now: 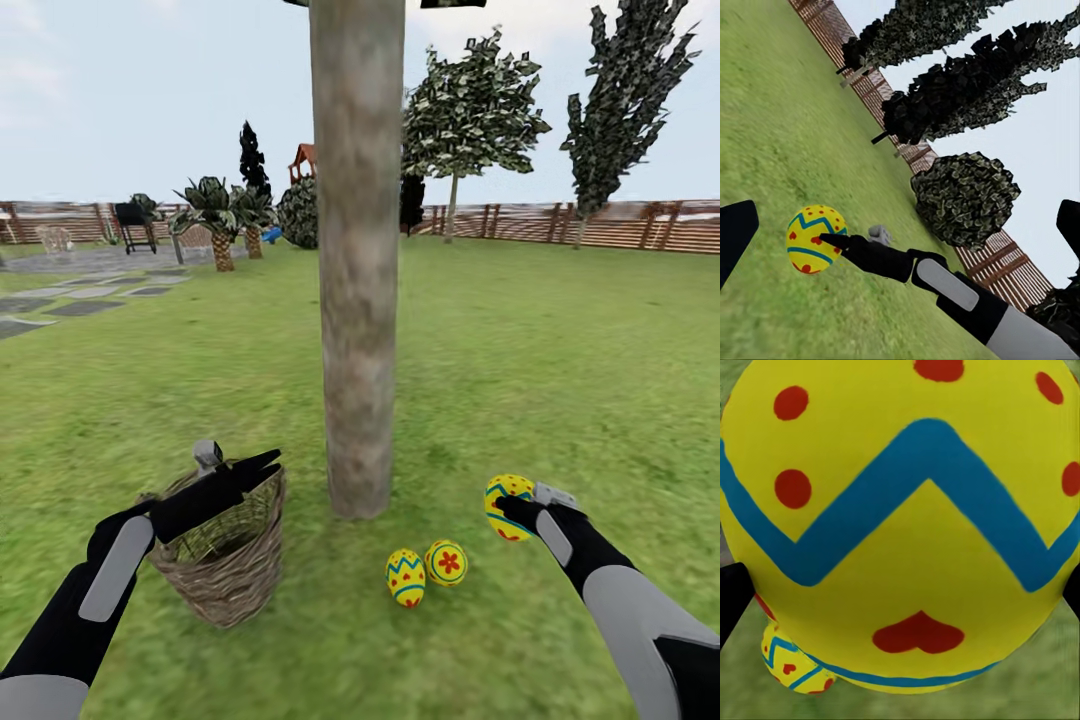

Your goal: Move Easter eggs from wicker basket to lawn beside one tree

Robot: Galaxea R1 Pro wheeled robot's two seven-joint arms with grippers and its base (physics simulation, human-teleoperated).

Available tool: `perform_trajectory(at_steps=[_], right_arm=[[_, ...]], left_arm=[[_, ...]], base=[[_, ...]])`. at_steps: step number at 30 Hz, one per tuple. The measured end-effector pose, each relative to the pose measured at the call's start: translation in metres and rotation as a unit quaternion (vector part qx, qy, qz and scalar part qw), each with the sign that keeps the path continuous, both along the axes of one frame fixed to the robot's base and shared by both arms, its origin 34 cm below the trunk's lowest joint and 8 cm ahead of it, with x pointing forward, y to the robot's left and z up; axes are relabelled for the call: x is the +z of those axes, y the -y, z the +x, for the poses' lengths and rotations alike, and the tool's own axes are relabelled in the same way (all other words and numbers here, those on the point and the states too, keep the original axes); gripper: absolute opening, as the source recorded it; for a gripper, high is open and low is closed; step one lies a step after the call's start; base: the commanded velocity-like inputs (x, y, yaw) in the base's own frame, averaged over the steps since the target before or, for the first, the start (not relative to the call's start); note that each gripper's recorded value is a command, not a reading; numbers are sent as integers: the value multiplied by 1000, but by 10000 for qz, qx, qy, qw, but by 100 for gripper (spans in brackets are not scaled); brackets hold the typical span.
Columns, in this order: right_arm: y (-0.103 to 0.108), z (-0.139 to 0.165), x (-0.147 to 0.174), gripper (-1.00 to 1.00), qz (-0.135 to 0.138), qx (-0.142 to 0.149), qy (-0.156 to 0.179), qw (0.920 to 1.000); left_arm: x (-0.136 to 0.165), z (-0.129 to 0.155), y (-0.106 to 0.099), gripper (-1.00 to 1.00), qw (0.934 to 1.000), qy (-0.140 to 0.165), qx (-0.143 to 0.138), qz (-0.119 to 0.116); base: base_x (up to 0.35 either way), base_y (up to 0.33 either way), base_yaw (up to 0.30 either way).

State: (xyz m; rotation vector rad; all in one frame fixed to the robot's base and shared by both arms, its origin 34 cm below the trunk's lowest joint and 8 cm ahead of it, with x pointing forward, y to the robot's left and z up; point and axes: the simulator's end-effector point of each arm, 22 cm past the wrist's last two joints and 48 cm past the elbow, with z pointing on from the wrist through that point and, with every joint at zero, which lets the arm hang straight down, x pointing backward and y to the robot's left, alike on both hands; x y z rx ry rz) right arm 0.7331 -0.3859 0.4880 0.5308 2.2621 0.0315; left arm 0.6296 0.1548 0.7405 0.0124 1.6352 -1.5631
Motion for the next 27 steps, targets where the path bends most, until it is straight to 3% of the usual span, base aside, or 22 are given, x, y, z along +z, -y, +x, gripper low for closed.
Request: perform_trajectory(at_steps=[5,9,11,22,25,27], right_arm=[[-5,-4,-9,-100,-115,-107,-146,9998],[0,-11,-20,-100,-672,-203,-256,9972],[0,-15,-27,-100,-778,-157,-323,9963],[-3,-17,-38,-100,-793,-119,-407,9960],[-13,-15,-40,-100,-762,-61,-402,9963],[-13,-15,-39,-100,-759,-55,-389,9963]], left_arm=[[-3,1,0,100,10000,-30,-2,1],[-4,5,0,100,9999,98,112,30],[-5,6,0,100,9998,126,136,37],[-13,7,9,100,10000,49,76,-7],[-33,11,6,100,9996,-234,121,-62],[-35,11,5,100,9995,-264,124,-76]], base=[[199,-246,175],[211,-254,172],[216,-256,169],[197,-248,168],[11,-15,58],[1,-2,194]])
